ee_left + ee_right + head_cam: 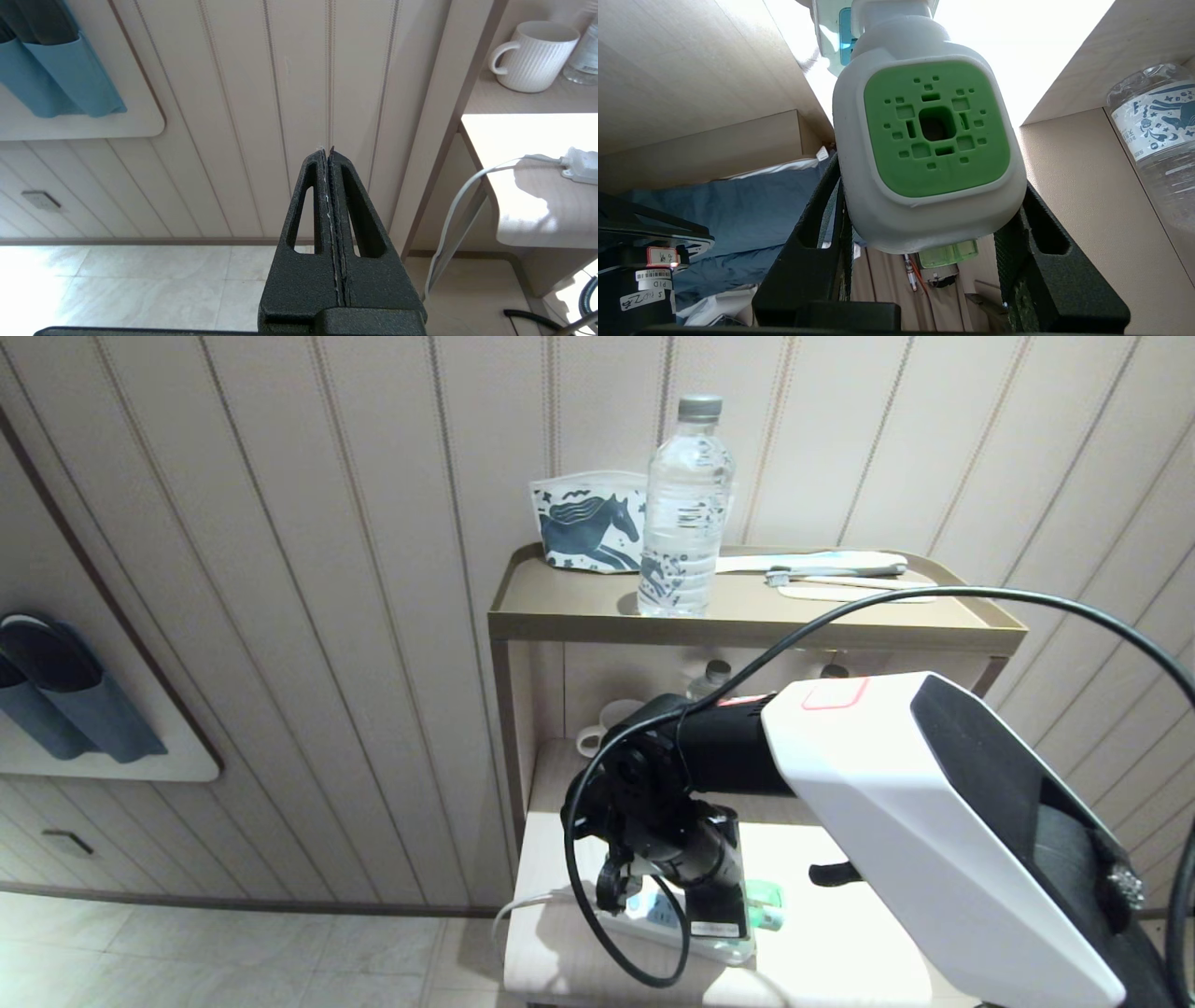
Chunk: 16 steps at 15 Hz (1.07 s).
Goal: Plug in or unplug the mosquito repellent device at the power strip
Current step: Insert the plug into the socket
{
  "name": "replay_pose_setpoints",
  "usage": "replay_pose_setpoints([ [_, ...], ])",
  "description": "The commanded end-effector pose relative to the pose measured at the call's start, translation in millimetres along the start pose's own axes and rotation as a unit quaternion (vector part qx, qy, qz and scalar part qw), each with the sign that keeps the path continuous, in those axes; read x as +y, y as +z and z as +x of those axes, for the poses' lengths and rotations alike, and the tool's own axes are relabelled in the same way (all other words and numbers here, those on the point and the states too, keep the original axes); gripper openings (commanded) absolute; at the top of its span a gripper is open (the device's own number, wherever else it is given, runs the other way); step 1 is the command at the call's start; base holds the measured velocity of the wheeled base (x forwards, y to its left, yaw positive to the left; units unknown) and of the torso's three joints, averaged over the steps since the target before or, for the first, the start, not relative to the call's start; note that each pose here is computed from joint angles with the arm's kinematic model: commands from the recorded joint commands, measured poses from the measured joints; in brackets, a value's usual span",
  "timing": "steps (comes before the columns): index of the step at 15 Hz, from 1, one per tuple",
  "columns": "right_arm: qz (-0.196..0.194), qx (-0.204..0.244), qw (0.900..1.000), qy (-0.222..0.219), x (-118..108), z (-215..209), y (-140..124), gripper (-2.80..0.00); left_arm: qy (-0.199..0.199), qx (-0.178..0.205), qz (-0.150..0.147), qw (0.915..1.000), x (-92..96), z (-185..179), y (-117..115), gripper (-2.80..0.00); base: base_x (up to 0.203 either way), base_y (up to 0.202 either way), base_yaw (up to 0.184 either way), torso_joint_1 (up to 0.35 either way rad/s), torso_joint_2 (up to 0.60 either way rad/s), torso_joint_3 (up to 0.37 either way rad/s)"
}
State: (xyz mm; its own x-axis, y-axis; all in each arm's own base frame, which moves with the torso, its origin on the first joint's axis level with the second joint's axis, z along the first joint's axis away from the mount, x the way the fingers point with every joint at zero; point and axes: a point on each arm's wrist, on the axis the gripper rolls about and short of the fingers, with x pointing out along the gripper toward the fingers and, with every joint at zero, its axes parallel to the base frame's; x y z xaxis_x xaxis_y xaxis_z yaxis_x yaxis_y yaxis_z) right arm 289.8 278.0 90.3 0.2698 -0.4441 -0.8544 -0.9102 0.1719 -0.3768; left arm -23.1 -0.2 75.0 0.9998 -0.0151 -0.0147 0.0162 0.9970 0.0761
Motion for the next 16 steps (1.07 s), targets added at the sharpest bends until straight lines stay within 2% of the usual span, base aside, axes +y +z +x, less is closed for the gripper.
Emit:
replay_pose_setpoints([
  [1,-0.006,0.004,1.000,0.000,2.2,1.4,2.0,-2.80,0.000,0.000,-0.001,1.0000,0.0,0.0,0.0,-2.80,0.000,0.000,0.000,0.000,0.00,0.000],
  [16,-0.008,-0.008,1.000,-0.007,6.3,-3.3,5.5,-2.80,0.000,0.000,0.000,1.0000,0.0,0.0,0.0,-2.80,0.000,0.000,0.000,0.000,0.00,0.000],
])
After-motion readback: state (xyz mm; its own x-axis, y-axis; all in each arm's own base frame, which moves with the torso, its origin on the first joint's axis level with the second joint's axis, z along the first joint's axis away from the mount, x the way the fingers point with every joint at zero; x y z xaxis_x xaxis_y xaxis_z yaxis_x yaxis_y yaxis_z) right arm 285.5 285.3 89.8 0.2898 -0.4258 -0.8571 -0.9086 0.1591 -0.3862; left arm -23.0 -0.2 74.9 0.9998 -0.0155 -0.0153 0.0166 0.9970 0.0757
